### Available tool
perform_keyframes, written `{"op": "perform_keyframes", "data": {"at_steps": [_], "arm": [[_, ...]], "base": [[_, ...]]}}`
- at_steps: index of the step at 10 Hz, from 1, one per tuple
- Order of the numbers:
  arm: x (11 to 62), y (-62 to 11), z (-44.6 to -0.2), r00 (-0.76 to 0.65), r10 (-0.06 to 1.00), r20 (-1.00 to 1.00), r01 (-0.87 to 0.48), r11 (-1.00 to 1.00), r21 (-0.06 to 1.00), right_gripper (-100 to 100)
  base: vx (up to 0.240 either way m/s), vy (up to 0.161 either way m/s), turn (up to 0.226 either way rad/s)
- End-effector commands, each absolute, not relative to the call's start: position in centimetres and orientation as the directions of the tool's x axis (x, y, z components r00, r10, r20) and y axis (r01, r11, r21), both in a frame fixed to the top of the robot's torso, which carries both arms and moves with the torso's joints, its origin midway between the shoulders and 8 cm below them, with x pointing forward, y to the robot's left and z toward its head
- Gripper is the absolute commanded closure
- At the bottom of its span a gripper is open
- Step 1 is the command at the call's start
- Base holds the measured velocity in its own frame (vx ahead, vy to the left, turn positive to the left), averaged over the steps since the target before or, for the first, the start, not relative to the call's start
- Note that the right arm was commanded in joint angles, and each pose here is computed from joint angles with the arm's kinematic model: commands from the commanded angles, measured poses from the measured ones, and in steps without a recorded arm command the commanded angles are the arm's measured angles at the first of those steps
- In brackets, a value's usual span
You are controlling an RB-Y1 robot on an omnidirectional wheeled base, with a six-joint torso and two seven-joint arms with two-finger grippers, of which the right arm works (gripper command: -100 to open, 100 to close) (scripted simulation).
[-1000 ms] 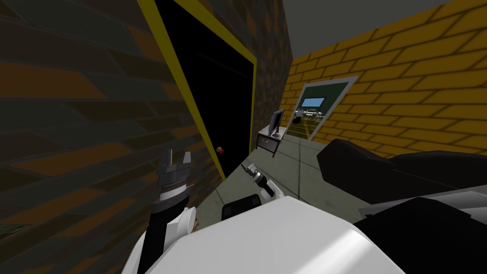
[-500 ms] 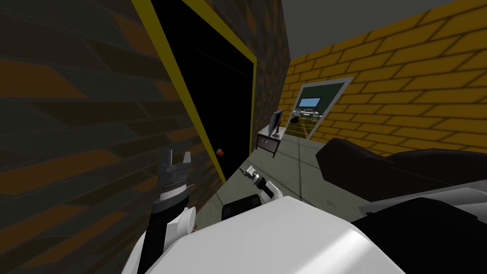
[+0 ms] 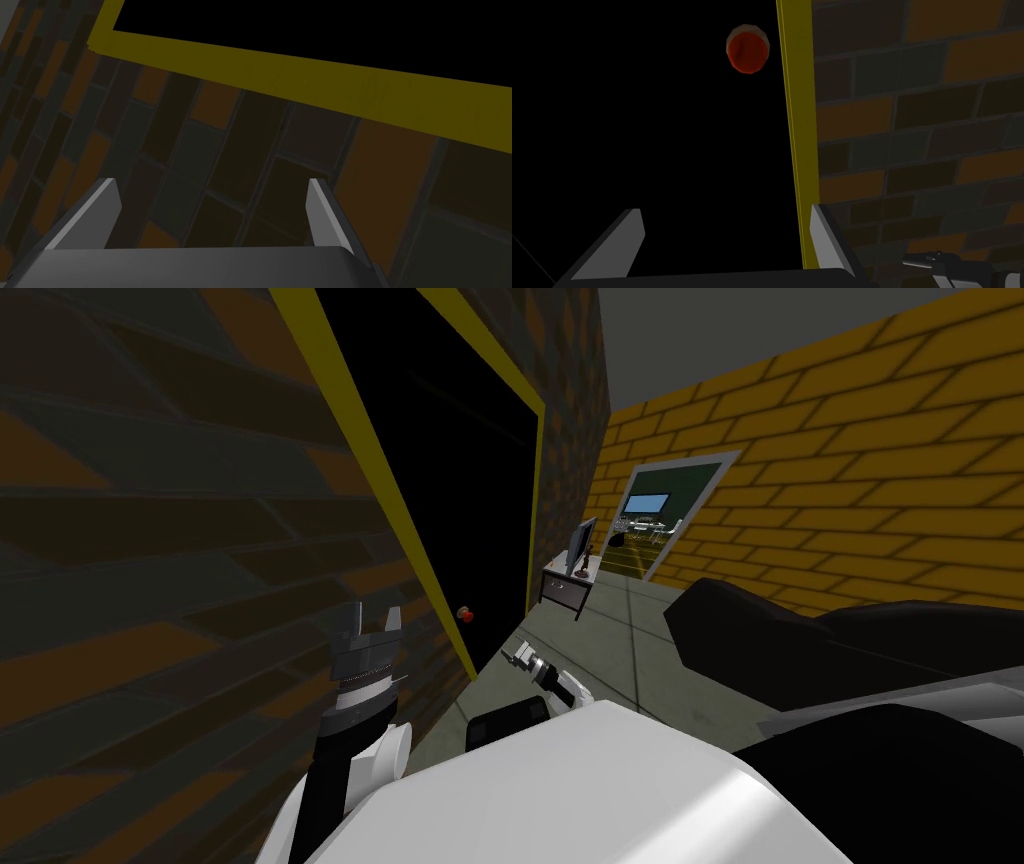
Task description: Pull the door open
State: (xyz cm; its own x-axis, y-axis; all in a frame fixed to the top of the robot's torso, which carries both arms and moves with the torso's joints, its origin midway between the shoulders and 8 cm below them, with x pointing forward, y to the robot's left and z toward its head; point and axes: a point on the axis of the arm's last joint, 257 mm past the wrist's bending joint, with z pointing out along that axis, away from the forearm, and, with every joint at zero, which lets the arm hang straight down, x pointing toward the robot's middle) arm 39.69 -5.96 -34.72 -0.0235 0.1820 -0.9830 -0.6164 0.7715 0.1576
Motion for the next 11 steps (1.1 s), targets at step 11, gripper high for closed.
{"op": "perform_keyframes", "data": {"at_steps": [11], "arm": [[38.8, -4.7, -36.7, -0.016, 0.097, -0.995, -0.656, 0.750, 0.083, -100]], "base": [[0.034, 0.027, -0.013]]}}
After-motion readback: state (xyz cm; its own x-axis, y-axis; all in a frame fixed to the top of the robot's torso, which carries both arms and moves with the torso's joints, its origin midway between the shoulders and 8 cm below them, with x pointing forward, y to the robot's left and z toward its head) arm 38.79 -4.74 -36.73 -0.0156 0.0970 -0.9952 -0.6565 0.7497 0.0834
